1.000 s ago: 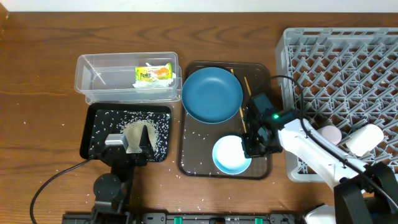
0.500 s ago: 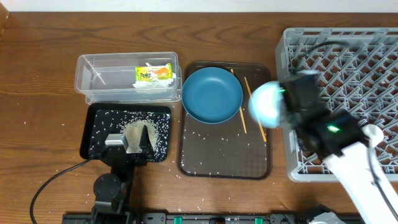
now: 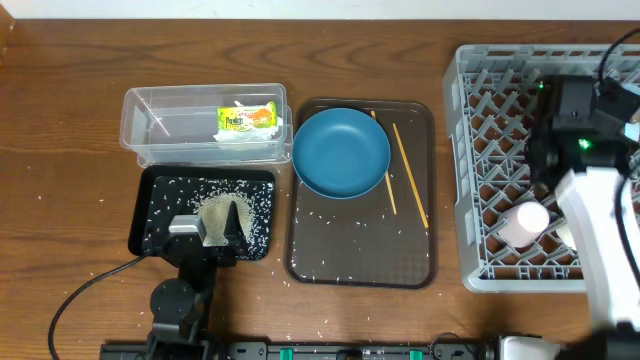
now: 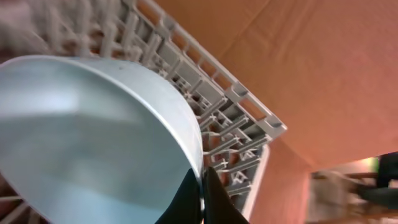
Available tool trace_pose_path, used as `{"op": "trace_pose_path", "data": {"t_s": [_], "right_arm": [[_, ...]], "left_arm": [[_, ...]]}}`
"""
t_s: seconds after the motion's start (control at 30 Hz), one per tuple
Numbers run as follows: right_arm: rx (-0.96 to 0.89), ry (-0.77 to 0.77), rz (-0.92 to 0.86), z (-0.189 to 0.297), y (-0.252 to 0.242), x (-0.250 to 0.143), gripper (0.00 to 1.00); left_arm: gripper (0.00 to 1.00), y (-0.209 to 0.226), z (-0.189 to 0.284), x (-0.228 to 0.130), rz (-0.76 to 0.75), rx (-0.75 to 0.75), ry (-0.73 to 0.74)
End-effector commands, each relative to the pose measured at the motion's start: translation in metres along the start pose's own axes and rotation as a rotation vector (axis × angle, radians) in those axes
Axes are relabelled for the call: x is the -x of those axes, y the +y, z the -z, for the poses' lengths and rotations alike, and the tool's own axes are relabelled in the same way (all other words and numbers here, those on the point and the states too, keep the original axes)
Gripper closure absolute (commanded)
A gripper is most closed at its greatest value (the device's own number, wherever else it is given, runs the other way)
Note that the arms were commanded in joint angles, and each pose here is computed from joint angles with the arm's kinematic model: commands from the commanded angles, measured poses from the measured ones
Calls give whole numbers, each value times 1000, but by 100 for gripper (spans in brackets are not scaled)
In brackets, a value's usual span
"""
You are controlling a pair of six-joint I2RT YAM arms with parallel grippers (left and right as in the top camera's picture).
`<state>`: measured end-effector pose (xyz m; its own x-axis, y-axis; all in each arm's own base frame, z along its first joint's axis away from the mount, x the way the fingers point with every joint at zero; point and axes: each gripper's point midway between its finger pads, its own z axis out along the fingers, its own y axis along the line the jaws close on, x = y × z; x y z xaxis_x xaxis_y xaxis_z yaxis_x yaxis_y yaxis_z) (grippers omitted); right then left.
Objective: Sort waste into correct bins and load items into the dishwasher rack
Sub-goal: 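Carry the light-blue bowl into the grey rack and release it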
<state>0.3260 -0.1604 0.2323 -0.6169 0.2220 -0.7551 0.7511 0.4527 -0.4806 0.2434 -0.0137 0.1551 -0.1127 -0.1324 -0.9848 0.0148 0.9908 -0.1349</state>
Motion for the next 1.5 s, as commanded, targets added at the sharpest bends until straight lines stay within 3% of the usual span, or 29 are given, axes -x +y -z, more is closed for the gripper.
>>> {"op": "trace_pose_path", "data": {"t_s": [0.0, 0.3, 0.67, 0.9, 1.3, 1.4, 1.43, 1.47], "right_arm": [[-120, -6, 87, -18, 3, -3, 99], [-182, 9, 300, -50, 44, -18, 99], [-292, -65, 378, -50, 42, 7, 99], [-283, -80, 385, -49, 46, 13, 99], [-121, -127, 497, -18, 95, -5, 99], [-79, -139, 525, -9, 106, -8, 89], [-66, -140, 536, -6, 109, -10, 78], [-34, -137, 562, -2, 116, -15, 56]], "left_arm": [[6, 5, -2, -17, 5, 19, 38], [7, 5, -2, -17, 5, 19, 38], [7, 5, -2, -17, 5, 19, 38], [7, 5, -2, -17, 5, 19, 38], [7, 5, -2, -17, 5, 19, 38], [7, 5, -2, -17, 5, 19, 38], [7, 5, -2, -17, 5, 19, 38], [7, 5, -2, -17, 5, 19, 38]]}}
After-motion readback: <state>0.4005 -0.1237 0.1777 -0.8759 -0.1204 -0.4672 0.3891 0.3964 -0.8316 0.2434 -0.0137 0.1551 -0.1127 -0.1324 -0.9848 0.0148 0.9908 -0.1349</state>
